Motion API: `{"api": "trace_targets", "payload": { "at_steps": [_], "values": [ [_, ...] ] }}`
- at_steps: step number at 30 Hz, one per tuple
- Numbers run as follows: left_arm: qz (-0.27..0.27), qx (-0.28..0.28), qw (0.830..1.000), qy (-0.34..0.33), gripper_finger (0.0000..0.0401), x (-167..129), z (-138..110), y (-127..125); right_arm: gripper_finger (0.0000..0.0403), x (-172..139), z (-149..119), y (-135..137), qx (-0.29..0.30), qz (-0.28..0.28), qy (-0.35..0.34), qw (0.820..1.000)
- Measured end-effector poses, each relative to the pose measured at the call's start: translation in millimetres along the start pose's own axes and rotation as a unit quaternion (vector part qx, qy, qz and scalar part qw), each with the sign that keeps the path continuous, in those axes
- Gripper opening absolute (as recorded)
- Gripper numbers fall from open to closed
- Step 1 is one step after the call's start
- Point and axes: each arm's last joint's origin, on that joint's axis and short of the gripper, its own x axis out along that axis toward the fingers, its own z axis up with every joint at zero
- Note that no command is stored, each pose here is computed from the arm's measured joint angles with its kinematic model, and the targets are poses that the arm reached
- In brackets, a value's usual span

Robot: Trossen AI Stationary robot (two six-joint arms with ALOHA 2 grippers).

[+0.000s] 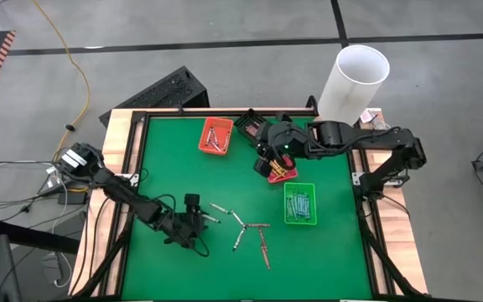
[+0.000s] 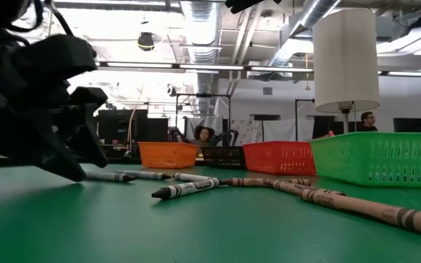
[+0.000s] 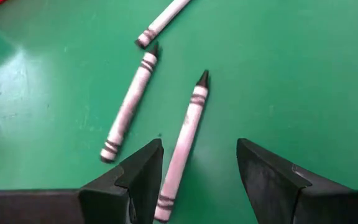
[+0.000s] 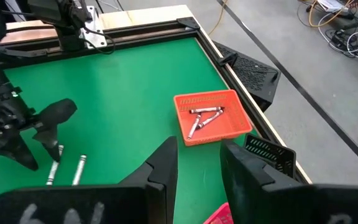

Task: Sort crayons
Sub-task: Put the black crayon into the orange bin

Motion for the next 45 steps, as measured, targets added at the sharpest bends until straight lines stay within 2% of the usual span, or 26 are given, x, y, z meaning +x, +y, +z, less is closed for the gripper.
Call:
{"api": "trace_targets", "payload": {
  "at_steps": [5, 12, 18, 29, 38, 42, 45],
  "values": [
    [-0.007, -0.004, 1.000, 0.015, 0.0194, 9.2, -5.3, 16.9, 0.0118, -0.9, -0.6, 2.1, -0.003, 0.004, 0.001, 1.000],
    [-0.057, -0.017, 0.998, 0.030, 0.0193, 21.3, -5.7, 41.3, 0.0118, -4.5, -2.1, 9.8, -0.011, 0.016, 0.001, 1.000],
    [-0.090, -0.032, 0.995, 0.039, 0.0151, 25.8, -6.6, 51.1, 0.0118, -8.2, -4.0, 17.1, -0.020, 0.027, 0.002, 0.999],
    [-0.061, -0.042, 0.995, 0.061, 0.0015, 26.1, -11.0, 53.9, 0.0118, -12.8, -6.0, 25.9, -0.029, 0.040, 0.001, 0.999],
    [-0.046, -0.082, 0.995, 0.042, 0.0007, 25.1, -4.5, 54.7, 0.0118, -19.9, -7.5, 36.5, -0.055, 0.050, -0.009, 0.997],
    [-0.025, -0.095, 0.995, 0.003, 0.0006, 17.1, 7.5, 56.0, 0.0118, -30.7, -5.7, 45.3, -0.082, 0.024, -0.042, 0.995],
    [0.008, -0.113, 0.992, -0.060, 0.0005, 2.9, 23.9, 59.9, 0.0118, -43.1, -3.2, 53.1, -0.103, 0.017, -0.076, 0.992]
  ]
}}
